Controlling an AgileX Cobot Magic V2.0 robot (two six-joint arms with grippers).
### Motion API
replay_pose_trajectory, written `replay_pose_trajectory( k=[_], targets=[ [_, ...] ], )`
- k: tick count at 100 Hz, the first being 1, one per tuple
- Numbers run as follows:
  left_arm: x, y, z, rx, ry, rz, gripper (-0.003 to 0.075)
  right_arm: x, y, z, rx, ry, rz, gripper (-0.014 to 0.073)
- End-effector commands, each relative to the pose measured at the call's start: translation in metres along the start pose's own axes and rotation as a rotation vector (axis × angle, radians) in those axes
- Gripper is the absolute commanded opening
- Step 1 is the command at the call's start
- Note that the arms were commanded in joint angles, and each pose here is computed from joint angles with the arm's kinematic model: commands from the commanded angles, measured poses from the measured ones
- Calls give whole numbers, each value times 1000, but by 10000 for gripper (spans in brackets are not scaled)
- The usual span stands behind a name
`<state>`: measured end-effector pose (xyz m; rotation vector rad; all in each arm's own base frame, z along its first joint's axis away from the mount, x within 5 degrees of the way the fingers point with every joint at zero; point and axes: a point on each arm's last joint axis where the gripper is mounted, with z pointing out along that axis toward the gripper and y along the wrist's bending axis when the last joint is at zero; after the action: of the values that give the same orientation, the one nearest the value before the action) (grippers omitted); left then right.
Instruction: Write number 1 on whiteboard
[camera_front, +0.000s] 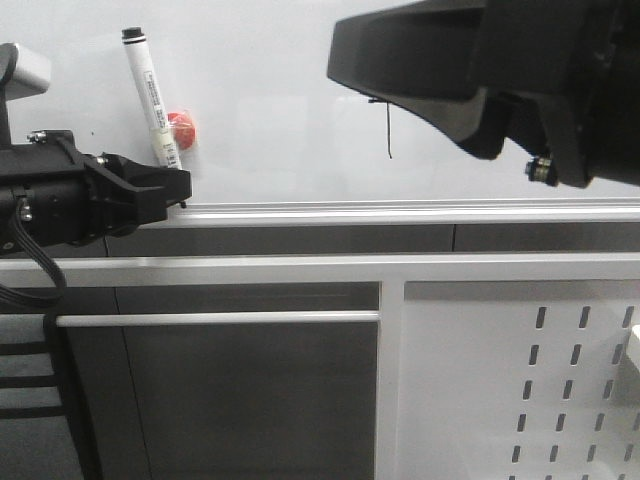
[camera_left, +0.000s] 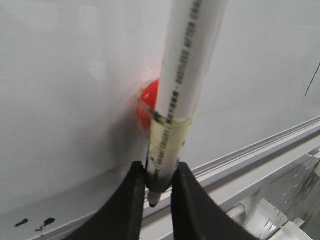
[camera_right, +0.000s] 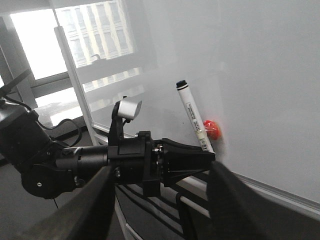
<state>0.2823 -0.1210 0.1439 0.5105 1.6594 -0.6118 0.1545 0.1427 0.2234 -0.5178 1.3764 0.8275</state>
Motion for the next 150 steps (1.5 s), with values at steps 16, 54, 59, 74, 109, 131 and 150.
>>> replay_pose_trajectory(
  k=[16,54,59,74,109,131,150],
  targets=[
    [-30,-3,1,35,-200,21,-21,-25,4,0,-46,-216,-17,370],
    [-16,-8,-14,23,-182,-21,-22,-25,4,0,-46,-216,-17,370],
    [-16,-8,-14,21,-181,-22,-21,-25,4,0,-46,-216,-17,370],
    [-18,-6,-12,12,-184,-21,-21,-25,4,0,-46,-216,-17,370],
    [-15,-4,-9,-1,-138,-18,-21,-25,4,0,-46,-216,-17,370],
    [-19,-4,-2,26,-117,4,-21,-25,4,0,-46,-216,-17,370],
    [-19,-3,0,25,-104,-16,-21,-25,4,0,-46,-216,-17,370]
  ],
)
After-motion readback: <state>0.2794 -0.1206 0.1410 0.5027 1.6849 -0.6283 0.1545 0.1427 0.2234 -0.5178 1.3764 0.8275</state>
